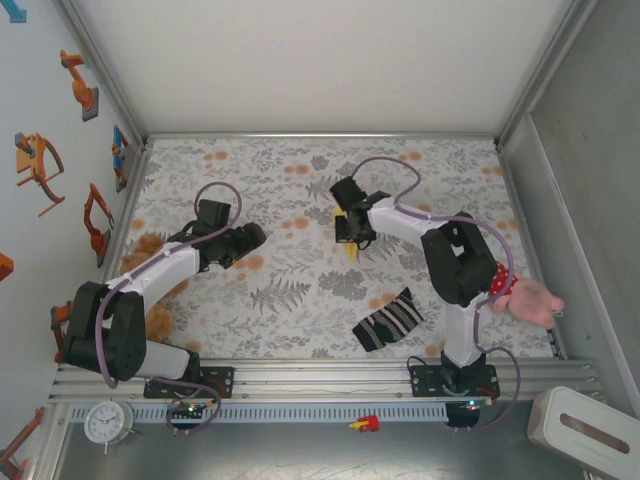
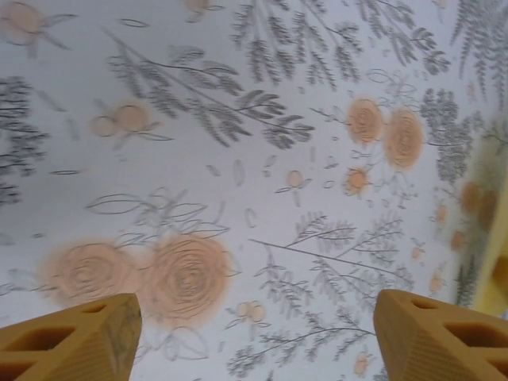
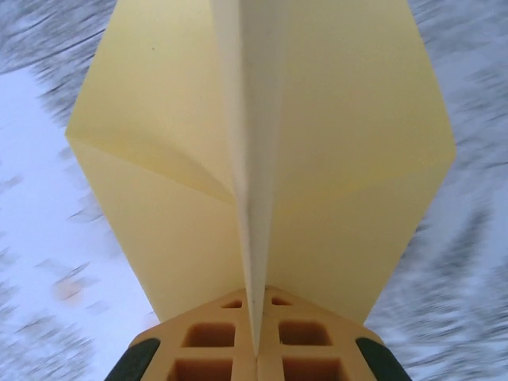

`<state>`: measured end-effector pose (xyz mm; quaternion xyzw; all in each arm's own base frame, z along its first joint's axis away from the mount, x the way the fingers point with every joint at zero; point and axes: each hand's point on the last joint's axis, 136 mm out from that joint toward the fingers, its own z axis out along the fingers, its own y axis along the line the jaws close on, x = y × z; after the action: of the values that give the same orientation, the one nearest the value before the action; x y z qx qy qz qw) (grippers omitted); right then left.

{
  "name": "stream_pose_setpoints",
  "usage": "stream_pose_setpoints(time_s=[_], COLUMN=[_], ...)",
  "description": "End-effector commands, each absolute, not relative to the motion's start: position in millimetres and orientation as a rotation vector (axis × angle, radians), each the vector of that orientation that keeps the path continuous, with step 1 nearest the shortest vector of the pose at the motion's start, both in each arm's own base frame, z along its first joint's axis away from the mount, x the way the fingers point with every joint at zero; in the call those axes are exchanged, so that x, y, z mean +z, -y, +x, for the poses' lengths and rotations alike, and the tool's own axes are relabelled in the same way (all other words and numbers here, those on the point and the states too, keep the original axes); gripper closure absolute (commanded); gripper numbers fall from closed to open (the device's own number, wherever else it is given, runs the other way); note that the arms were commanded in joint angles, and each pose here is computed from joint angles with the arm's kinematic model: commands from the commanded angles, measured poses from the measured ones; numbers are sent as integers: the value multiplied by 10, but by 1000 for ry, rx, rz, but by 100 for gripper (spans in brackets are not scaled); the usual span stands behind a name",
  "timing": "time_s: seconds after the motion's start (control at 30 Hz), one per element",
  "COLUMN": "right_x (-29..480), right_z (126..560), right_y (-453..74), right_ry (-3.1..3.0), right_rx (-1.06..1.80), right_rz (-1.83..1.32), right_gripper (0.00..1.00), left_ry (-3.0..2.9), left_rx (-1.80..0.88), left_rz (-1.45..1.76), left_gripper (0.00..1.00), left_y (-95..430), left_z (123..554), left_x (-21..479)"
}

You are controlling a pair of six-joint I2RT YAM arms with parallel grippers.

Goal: Fold a paper plane with a square sheet of paper (pick it up from the middle)

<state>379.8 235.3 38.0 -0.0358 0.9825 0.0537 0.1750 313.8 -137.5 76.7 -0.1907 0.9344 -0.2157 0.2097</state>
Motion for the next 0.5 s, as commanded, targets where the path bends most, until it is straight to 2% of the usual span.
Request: stream_pose_setpoints(time_s=[0.0,0.37,0.47], right_x=[453,285,242], right_z=[3982,4419,4449], right_y=[-2124,-2021,-2022], right_ry=[-2775,-2796,-2801], right_rx=[50,42,39], right_rz=[-163,-115,-108], right_gripper=[95,92,83], left_ry=[-2629,-2663,-2668], left_rx=[-469,-468,-471], left_rz=[-563,-574,-576], left_gripper=[20,16,16], left_y=[1150,1153,1161], left_z=[2990,2945,2944], left_x=[691,593,575])
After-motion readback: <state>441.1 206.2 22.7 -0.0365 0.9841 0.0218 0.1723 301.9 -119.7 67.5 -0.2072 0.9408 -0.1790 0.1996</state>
